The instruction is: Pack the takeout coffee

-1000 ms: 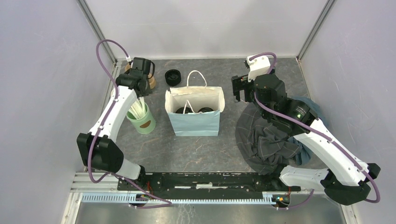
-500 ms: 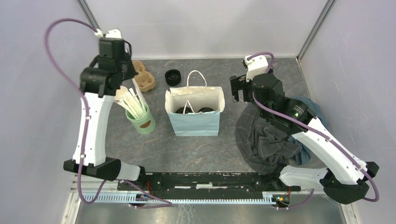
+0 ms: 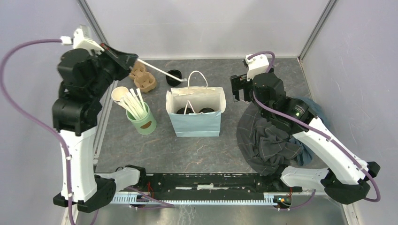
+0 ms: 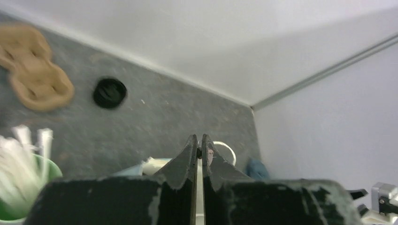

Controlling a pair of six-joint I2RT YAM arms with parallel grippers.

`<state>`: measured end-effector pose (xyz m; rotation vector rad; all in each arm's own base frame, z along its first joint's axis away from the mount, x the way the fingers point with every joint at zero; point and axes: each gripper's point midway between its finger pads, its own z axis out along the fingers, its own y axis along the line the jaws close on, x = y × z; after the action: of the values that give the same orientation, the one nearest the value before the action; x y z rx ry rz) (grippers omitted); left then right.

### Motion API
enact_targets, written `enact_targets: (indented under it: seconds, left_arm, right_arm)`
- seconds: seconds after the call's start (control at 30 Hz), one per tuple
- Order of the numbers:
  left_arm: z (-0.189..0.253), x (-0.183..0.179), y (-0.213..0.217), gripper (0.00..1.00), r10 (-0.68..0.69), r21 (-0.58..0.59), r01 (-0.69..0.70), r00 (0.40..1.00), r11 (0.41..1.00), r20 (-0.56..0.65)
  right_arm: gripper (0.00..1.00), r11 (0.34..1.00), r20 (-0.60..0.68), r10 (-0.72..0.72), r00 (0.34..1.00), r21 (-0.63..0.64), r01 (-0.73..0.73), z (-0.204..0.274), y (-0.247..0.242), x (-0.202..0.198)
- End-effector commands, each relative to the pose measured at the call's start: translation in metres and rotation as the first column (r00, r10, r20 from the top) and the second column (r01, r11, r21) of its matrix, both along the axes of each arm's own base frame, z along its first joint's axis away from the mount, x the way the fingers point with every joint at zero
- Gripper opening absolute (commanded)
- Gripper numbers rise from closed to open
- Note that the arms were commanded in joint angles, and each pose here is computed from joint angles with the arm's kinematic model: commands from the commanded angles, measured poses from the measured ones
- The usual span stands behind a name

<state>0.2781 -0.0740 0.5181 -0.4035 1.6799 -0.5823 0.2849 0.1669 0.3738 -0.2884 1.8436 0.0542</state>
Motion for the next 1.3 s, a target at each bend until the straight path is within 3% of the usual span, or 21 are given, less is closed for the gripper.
enact_targets:
  seconds: [0.0, 0.13, 0.27, 0.63, 1.27]
  left_arm:
    - [-0.026, 0.024, -0.042, 0.02, -0.142, -0.252, 0.128, 0.989, 0.959, -0.041]
    - [-0.046, 0.035, -0.062, 0.02, -0.223, -0.371, 0.215, 0.975, 0.903, 0.022]
    - [-0.083, 0.044, -0.075, 0.02, -0.261, -0.374, 0.232, 0.965, 0.898, -0.029]
    - [-0.157, 0.026, -0.138, 0.02, -0.356, -0.393, 0.265, 0.917, 0.880, -0.179]
    - [-0.180, 0.019, -0.119, 0.02, -0.255, -0.367, 0.154, 0.936, 0.917, -0.243]
  right_arm:
    - [0.98, 0.998, 0.052, -0.018, 0.998, 0.066, 0.014, 0.022, -0.005, -0.002]
    - [0.98, 0.997, 0.051, -0.023, 0.998, 0.069, 0.019, 0.021, -0.008, -0.004]
    - [0.98, 0.997, 0.051, -0.026, 0.998, 0.078, 0.022, 0.020, -0.011, -0.007]
    - [0.98, 0.995, 0.053, -0.056, 0.997, 0.090, 0.051, 0.022, -0.021, -0.012]
    - [0.98, 0.993, 0.045, -0.059, 0.997, 0.101, 0.054, 0.021, -0.022, -0.014]
